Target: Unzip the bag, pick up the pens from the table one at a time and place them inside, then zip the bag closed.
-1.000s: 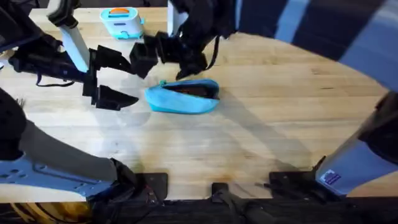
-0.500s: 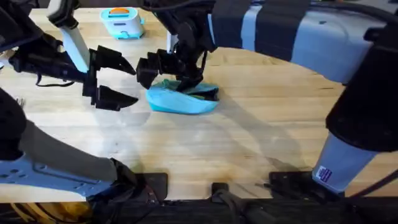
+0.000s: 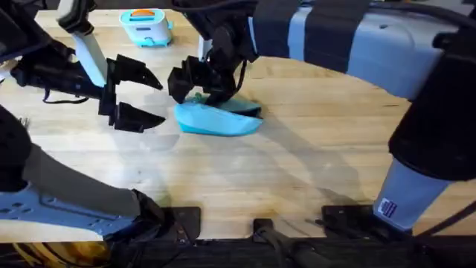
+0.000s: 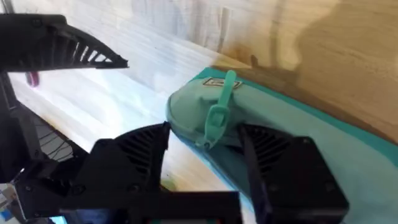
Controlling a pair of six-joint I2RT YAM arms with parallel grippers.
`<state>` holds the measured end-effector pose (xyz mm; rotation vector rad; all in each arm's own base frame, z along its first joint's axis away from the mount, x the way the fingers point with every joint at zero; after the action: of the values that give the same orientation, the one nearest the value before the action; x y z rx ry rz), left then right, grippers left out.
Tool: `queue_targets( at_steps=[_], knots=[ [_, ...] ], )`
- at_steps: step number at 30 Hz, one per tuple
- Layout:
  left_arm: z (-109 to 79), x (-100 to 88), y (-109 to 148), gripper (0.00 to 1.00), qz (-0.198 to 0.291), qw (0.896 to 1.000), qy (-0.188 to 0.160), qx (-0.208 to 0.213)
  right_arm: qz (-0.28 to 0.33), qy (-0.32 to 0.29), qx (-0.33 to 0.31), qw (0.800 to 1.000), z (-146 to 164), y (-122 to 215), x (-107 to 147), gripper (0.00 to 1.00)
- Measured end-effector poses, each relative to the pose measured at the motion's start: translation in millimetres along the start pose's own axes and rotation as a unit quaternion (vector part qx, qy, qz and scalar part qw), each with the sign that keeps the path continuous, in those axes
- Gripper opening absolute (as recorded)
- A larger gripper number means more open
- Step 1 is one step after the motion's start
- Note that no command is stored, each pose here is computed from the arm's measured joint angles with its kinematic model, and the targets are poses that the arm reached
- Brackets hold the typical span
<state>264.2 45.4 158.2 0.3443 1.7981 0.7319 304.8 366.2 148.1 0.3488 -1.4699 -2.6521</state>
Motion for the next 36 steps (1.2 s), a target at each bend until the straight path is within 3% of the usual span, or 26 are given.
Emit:
queue_targets(
  at_steps=[8, 15, 17, 19, 36],
  knots=[
    [0.0, 0.0, 0, 0.995, 0.0, 1.0, 0.0, 0.0, -0.007, -0.004, -0.002, 1.0, -4, 2, -6, 0.336],
    [0.0, 0.0, 0, 0.995, 0.0, 1.0, 0.0, 0.0, -0.007, -0.004, -0.003, 1.0, -4, 2, -6, 0.268],
    [0.0, 0.0, 0, 0.996, 0.0, 1.0, 0.0, 0.0, -0.007, -0.004, -0.005, 1.0, -3, 2, -6, 0.114],
    [0.0, 0.1, 0, 0.995, 0.0, 1.0, 0.0, 0.0, -0.006, -0.006, -0.008, 1.0, -4, 2, -7, 0.046],
    [-1.4, -1.9, 0, 0.994, -0.006, 1.0, 0.006, 0.002, -0.012, 0.037, -0.02, 0.999, 0, 11, -9, 0.04]
  ],
)
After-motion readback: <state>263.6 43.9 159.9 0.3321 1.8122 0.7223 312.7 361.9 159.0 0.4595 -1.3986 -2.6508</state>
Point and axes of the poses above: each hand's point on the last joint's axis, 136 mm out from that joint toward the fingers, its own y axis back along the fingers, its own z axis along the line the jaws close on, x = y × z, the point moved 5 cm from there along y, back along the fingers, and after that the axes turned 4 degrees about y, right-handed, at the moved point
